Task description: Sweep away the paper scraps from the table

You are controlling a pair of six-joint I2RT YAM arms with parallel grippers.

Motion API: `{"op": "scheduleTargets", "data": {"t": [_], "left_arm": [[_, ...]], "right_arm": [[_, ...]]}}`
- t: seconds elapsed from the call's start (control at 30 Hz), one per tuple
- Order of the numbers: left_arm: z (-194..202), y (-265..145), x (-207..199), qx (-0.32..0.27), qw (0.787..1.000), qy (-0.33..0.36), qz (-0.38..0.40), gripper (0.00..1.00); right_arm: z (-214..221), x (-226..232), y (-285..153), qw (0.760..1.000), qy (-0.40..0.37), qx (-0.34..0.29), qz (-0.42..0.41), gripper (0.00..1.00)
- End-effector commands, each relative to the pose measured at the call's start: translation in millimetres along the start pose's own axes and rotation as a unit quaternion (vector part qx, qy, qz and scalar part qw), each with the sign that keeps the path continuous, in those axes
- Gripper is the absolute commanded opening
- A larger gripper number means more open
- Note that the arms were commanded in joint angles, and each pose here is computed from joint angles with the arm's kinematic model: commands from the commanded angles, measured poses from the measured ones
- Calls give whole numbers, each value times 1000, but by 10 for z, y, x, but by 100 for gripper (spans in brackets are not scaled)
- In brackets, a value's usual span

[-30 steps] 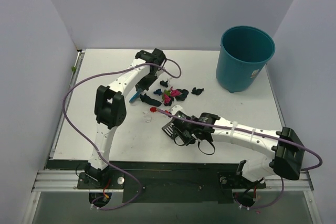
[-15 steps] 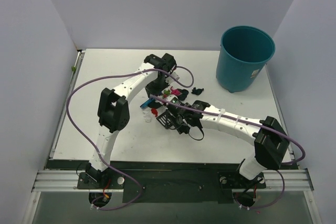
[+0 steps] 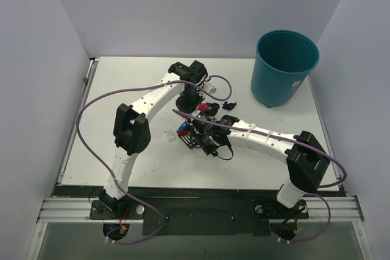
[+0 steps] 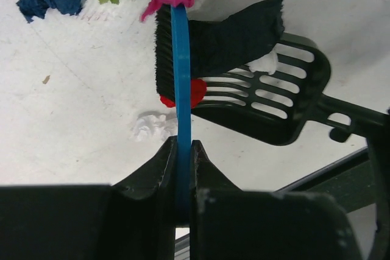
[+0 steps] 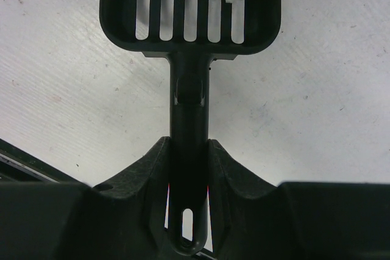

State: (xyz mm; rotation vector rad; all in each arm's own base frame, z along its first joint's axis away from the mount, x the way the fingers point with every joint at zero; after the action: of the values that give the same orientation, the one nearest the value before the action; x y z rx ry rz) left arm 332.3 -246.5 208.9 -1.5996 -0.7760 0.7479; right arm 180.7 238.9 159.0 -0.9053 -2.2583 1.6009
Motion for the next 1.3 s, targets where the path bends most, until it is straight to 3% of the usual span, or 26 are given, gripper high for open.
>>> {"op": "scheduleTargets", "data": {"t": [0.0,0.17,0.33,0.6,0.77,0.9,1.27], "left_arm": [[74,-331,-205,-19,996,-15,83,0],[98,-559,-196,-53,996,-38,60,0],[130,-702,-80,-79,994,-80,-12,0],[165,-1087,222,-170,968,-177,-45,0],[281,-1066,241,-155,971,-175,-46,0],[389,-1000,351,-150,963,-200,-98,0],[489,-536,571,-49,962,-213,-164,0]], "right_arm": [[-94,11,-64,1000,-7,-20,4,0],[-52,10,-73,999,2,-36,26,0],[15,29,-108,996,5,-69,51,0],[106,42,-165,994,10,-100,52,0],[191,41,-228,992,11,-121,44,0],[245,71,-278,993,6,-120,23,0],[420,332,-401,997,-55,-48,-37,0]]}}
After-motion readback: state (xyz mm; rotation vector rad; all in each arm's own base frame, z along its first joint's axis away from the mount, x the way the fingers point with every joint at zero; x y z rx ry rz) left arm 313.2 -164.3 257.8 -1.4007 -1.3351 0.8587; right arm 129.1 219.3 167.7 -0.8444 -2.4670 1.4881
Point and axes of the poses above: each gripper's point midway between its finger pads, its own y axis out along the fingers, its own x axis along the line the jaws close on, z = x × y, the point moved 10 cm from there along -y, back along the fingers, and after that the axes turned 13 degrees about -y, right-handed, at the moved point
